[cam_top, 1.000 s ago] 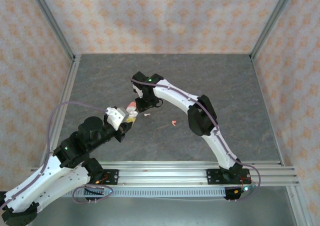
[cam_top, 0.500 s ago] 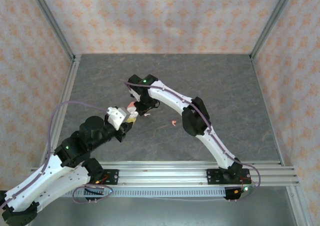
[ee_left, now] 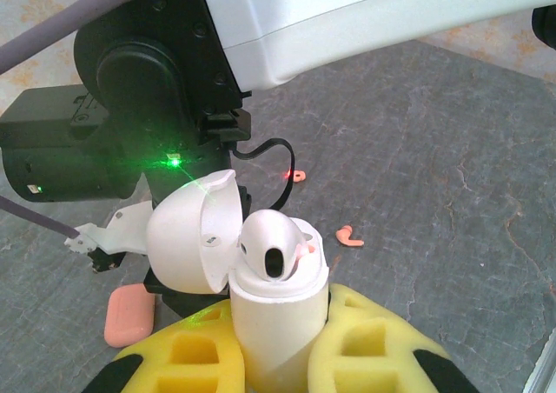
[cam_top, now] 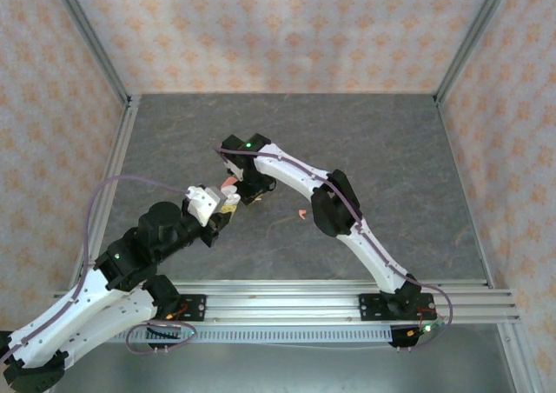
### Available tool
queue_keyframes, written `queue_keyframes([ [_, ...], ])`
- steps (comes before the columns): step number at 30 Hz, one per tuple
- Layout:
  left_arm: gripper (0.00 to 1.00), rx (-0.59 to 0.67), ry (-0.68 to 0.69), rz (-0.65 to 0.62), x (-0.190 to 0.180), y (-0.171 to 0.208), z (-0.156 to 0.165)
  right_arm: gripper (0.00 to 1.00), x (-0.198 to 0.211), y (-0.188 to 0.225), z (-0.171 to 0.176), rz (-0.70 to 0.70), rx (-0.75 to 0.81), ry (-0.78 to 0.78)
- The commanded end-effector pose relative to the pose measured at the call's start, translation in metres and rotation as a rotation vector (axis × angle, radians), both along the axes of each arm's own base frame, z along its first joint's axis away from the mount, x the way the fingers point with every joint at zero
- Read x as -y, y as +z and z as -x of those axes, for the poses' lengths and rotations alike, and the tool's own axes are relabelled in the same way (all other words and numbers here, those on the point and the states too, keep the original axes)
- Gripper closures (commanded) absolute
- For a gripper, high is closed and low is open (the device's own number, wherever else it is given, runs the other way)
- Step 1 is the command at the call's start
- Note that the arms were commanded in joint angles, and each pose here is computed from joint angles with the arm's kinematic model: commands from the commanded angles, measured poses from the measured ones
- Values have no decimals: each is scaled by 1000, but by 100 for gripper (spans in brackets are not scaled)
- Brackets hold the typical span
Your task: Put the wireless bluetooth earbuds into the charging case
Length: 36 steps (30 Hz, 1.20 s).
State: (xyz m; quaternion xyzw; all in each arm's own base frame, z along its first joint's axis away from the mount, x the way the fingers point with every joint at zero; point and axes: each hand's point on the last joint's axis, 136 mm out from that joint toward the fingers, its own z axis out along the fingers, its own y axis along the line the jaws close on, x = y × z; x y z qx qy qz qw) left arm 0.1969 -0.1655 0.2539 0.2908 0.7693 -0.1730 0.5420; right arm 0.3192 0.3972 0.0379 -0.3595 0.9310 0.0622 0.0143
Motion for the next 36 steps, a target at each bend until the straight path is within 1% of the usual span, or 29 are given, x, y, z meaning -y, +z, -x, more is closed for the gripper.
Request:
queue_keyframes([
  [1,100,14,-5,17,0,6,2,66,3,-7,0,44,14,12],
  [18,100,14,1,24,-3,6,5,68,6,-20,-1,79,16,-3],
  [22,100,13,-1,27,-3,6,5,70,6,-19,-4,84,27,-19],
  [25,100,12,0,28,-3,6,5,69,6,-16,-7,88,40,-47],
  [29,100,11,3,32,-3,7,5,65,3,-13,-10,77,51,-72],
  [36,100,9,1,39,-3,8,5,66,3,-21,-8,82,27,-87],
])
